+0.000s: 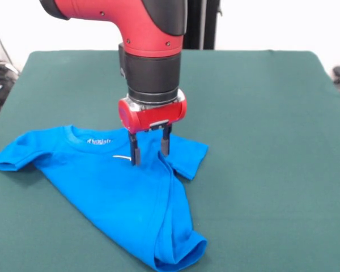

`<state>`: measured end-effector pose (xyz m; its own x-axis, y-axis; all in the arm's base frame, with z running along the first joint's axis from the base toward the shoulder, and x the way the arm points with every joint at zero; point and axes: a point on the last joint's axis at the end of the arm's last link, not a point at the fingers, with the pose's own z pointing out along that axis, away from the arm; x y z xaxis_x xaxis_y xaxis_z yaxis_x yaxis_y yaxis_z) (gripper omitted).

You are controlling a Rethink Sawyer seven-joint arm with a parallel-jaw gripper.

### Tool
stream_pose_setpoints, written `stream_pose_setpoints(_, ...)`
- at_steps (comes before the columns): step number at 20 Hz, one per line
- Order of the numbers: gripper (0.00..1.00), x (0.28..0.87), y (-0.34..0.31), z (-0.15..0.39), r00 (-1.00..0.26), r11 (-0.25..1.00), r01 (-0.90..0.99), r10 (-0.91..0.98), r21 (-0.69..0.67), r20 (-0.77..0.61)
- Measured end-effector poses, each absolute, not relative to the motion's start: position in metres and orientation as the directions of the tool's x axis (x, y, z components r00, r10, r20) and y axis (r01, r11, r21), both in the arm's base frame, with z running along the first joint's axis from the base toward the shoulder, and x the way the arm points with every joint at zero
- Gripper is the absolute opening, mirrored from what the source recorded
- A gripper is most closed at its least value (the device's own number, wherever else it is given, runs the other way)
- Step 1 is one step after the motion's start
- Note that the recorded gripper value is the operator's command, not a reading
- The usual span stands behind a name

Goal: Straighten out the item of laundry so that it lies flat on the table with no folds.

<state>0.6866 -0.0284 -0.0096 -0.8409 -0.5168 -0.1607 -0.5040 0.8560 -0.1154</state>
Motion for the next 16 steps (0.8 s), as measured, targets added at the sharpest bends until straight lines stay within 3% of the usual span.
stream_pose_setpoints(16,1.00,0.6828,-0.0298,-0.0127,-0.845,0.859,-0.501,-0.512,-0.107,-0.155)
